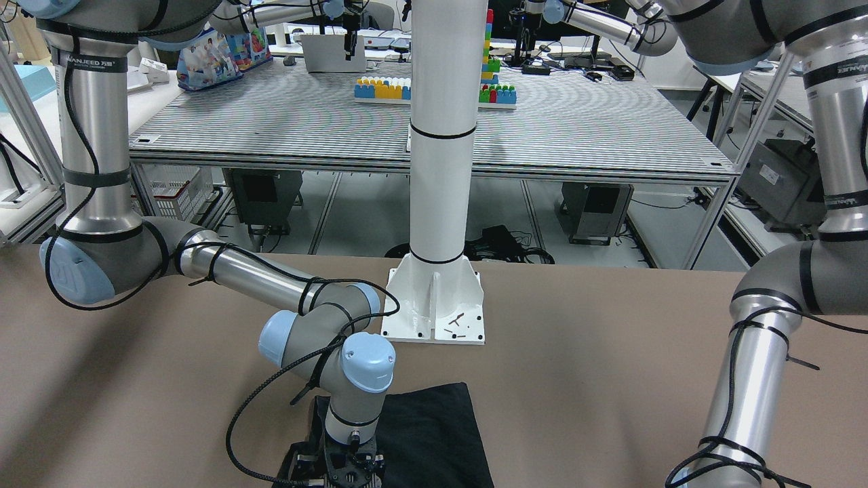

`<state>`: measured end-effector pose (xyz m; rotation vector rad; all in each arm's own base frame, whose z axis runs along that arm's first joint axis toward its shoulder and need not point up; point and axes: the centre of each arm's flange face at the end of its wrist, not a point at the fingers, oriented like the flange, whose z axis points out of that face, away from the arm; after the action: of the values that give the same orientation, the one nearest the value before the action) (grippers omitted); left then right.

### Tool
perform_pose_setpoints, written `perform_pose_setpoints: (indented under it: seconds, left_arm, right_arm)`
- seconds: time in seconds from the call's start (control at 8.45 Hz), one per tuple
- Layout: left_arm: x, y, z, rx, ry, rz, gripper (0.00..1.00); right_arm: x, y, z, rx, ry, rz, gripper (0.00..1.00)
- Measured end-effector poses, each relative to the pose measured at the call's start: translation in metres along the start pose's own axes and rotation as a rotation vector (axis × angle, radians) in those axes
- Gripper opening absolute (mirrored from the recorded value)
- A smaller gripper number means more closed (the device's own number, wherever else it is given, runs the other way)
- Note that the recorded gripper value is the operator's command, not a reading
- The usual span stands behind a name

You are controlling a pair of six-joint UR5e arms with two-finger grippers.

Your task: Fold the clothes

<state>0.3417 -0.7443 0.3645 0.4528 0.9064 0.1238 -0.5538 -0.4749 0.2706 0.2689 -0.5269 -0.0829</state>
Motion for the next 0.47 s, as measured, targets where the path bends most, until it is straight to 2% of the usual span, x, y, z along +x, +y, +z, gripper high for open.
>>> perform_pose_setpoints:
  seconds: [0.47]
  left_arm:
    - [0.0013,-0.001,-0.0004,0.001,0.001,0.001,1.0]
  right_arm:
    - [0.0084,-0.0017,0.0075,-0.007,0.014,-0.026,0.93]
